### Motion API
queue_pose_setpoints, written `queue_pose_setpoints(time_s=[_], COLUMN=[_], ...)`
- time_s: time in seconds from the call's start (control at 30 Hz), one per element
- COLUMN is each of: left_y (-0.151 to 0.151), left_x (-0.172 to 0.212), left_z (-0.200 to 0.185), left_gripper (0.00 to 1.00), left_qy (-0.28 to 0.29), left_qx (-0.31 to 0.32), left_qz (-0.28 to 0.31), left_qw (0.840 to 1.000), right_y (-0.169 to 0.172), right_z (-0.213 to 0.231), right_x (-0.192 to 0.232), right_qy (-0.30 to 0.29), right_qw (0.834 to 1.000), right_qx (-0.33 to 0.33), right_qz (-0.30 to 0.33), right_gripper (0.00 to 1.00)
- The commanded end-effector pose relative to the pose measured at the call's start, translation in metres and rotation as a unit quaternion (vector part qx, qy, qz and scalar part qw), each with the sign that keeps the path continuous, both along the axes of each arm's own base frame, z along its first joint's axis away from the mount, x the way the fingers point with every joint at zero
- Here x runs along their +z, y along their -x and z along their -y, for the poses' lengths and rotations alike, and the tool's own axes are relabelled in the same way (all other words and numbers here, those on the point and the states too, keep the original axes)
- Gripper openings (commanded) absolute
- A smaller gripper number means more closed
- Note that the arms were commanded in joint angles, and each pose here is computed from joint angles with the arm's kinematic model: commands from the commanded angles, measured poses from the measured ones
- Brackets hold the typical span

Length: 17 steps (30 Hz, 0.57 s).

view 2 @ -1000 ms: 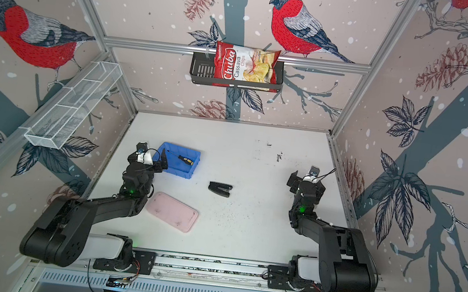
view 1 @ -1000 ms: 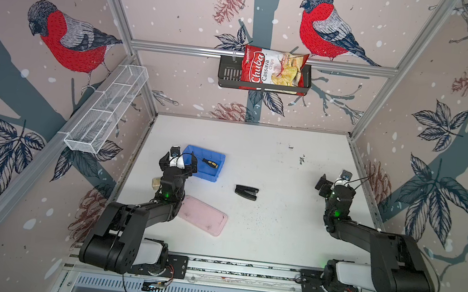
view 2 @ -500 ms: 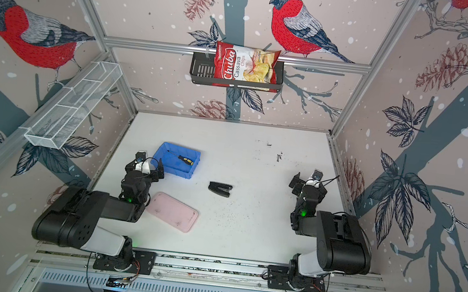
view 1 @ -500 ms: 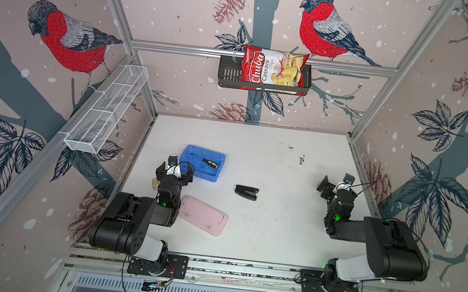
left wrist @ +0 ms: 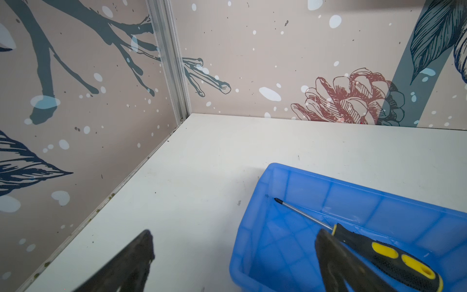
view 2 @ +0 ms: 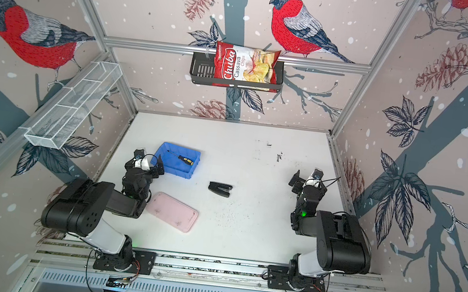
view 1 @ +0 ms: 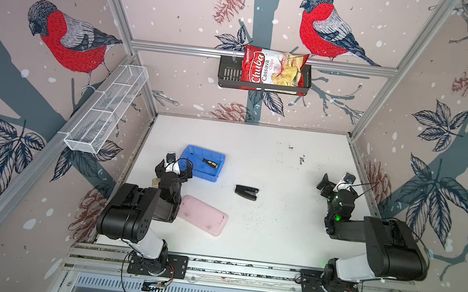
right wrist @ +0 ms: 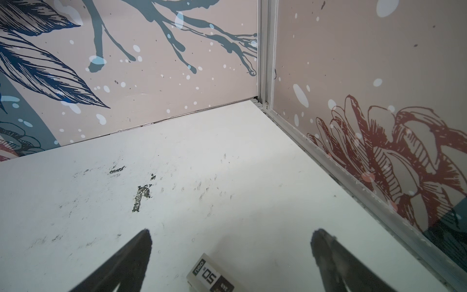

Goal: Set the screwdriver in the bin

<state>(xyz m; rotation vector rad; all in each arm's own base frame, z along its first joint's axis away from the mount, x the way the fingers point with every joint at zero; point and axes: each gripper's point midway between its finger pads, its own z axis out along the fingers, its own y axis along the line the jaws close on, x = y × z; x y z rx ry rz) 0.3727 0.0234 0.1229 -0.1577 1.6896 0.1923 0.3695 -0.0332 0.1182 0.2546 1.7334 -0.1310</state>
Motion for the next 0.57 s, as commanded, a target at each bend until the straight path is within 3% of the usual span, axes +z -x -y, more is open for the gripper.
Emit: queue_pose_setpoints(time_s=[0.0,0.53], left_y=[-0.0007,-0.0011], left_x=[0.0069,0.0071], left_z=[0.0007,0.0009], left_gripper=[0.98,0.98], left_qy=[0.004,0.004], left_qx=[-0.002,-0.002], left_qz=[0.016,0.016], left_qw=[1.000,1.000], right_y=[-0.0022,-0.0019], right_z=[-0.0002,-0.0003], right_x=[0.0080,0.0089], right_qy=[-0.003,-0.002], right_qw=[1.000,1.000], right_qx=[0.001,0.001], right_qz=[0.017,0.018], right_gripper=[1.00,1.00])
